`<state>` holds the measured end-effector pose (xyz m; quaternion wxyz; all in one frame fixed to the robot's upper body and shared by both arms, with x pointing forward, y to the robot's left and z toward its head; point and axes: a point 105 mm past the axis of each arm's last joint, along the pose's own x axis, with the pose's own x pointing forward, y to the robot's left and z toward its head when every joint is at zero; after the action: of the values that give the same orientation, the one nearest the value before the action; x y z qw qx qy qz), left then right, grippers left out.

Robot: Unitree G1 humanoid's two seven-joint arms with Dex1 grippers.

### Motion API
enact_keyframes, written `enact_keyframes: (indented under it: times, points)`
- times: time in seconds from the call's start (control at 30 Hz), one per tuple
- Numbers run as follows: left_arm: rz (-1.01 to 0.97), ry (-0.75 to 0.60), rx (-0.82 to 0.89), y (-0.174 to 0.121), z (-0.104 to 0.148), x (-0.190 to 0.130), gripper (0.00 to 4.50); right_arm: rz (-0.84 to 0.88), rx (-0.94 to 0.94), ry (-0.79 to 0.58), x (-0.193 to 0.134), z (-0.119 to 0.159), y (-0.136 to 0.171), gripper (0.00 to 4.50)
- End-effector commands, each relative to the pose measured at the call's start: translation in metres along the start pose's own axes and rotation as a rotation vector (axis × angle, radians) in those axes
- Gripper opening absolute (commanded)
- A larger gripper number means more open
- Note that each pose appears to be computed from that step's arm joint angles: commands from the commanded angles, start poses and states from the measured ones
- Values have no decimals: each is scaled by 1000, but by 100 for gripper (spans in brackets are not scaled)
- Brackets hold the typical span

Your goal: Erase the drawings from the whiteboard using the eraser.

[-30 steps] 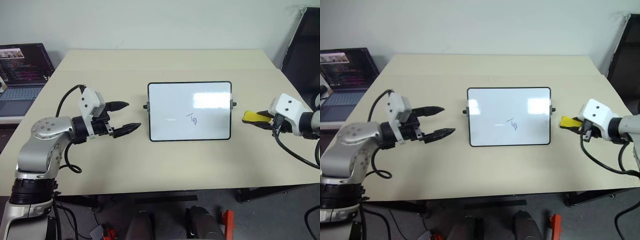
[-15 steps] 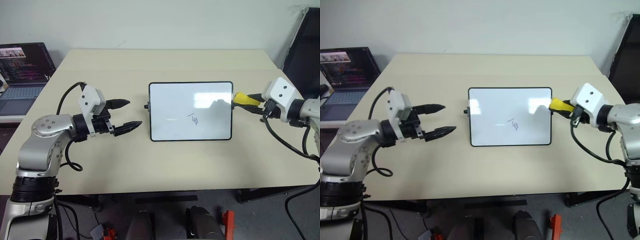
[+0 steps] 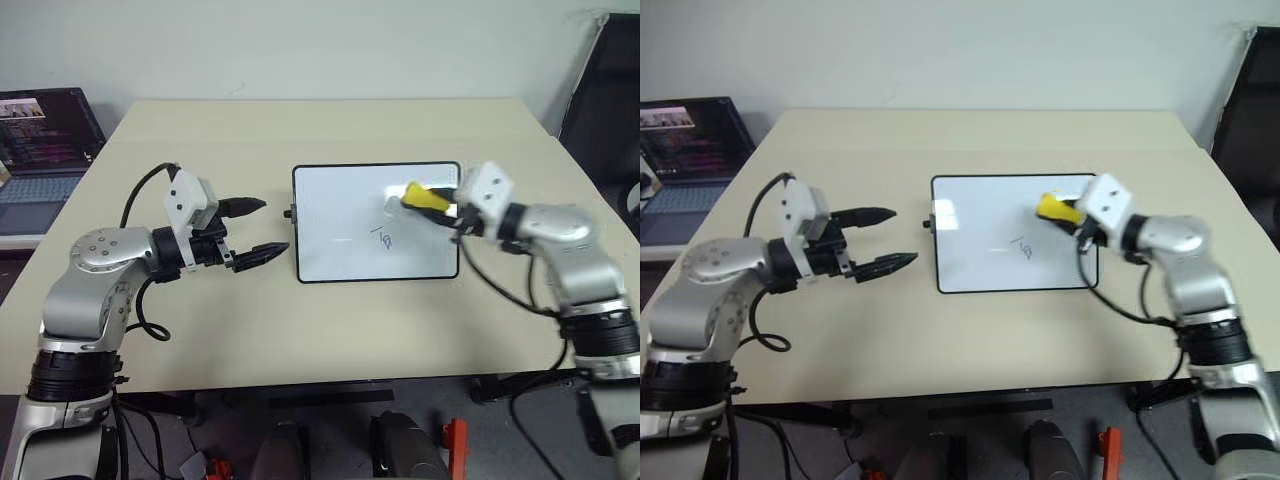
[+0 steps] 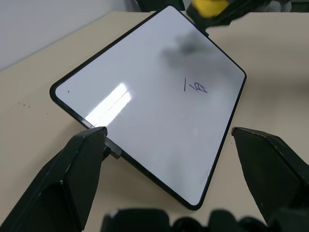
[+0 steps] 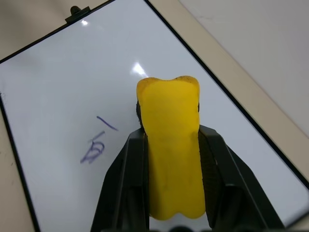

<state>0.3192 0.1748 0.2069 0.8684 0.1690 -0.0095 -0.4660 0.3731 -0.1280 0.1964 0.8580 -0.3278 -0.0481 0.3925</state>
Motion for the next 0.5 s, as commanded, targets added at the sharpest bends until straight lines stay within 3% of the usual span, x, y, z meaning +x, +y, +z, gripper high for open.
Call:
enact_keyframes:
  times: [0.03, 0.3, 0.5]
  points:
    - [3, -34, 54, 1, 14, -1, 450, -46, -68, -16, 10, 8, -6, 99]
    - [2, -34, 55, 1, 14, 0, 450, -34, -127, 109, 27, -27, 1, 99]
    - [8, -28, 55, 2, 14, -1, 450, 159, -116, 197, 26, -57, 42, 99]
